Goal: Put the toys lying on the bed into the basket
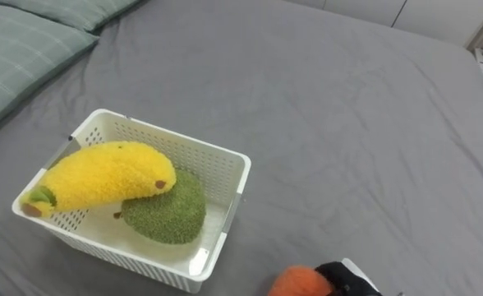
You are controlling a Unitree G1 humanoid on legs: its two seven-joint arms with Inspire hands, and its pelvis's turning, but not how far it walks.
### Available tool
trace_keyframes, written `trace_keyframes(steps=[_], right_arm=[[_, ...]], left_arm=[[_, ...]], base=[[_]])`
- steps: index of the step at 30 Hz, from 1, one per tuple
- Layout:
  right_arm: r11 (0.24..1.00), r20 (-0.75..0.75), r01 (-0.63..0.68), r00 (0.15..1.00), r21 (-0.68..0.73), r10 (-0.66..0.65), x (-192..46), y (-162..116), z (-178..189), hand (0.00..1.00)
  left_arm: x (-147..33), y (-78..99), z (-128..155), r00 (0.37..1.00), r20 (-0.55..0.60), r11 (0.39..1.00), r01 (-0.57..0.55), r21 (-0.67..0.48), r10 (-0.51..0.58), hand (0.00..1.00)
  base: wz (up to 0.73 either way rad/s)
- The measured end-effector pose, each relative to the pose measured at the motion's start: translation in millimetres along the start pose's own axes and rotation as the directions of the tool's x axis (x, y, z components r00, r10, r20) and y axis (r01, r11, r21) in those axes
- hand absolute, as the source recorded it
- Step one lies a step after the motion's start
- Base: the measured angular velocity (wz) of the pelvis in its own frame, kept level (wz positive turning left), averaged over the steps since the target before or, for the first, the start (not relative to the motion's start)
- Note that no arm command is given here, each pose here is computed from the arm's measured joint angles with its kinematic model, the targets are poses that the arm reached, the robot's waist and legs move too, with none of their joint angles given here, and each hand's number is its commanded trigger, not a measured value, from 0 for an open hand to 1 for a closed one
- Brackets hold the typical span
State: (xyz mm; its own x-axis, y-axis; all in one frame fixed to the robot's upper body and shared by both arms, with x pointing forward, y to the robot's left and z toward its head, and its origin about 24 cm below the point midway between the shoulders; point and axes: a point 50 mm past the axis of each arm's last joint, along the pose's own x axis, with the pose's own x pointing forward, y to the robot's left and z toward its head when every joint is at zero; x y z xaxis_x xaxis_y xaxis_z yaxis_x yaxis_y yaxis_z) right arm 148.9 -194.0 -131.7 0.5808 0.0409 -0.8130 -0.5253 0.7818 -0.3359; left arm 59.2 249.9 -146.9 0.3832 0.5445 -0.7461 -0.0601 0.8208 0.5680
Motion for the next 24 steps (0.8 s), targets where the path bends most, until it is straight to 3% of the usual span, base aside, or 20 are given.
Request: trace_keyframes(steps=[16,24], right_arm=[[1.000,0.009,-0.030,1.000,0.004,0.030,0.5,3.4,2.6,1.00],[0.999,0.121,0.027,0.992,-0.037,-0.023,-3.2,-10.1,29.0,1.00]], left_arm=[[0.4,0.6,-0.4,1.000,-0.003,1.000,0.010,-0.012,-0.010,0.00],[0.3,2.6,-2.6,1.000,-0.009,1.000,-0.002,-0.011,0.002,0.00]], base=[[0.00],[0.00]])
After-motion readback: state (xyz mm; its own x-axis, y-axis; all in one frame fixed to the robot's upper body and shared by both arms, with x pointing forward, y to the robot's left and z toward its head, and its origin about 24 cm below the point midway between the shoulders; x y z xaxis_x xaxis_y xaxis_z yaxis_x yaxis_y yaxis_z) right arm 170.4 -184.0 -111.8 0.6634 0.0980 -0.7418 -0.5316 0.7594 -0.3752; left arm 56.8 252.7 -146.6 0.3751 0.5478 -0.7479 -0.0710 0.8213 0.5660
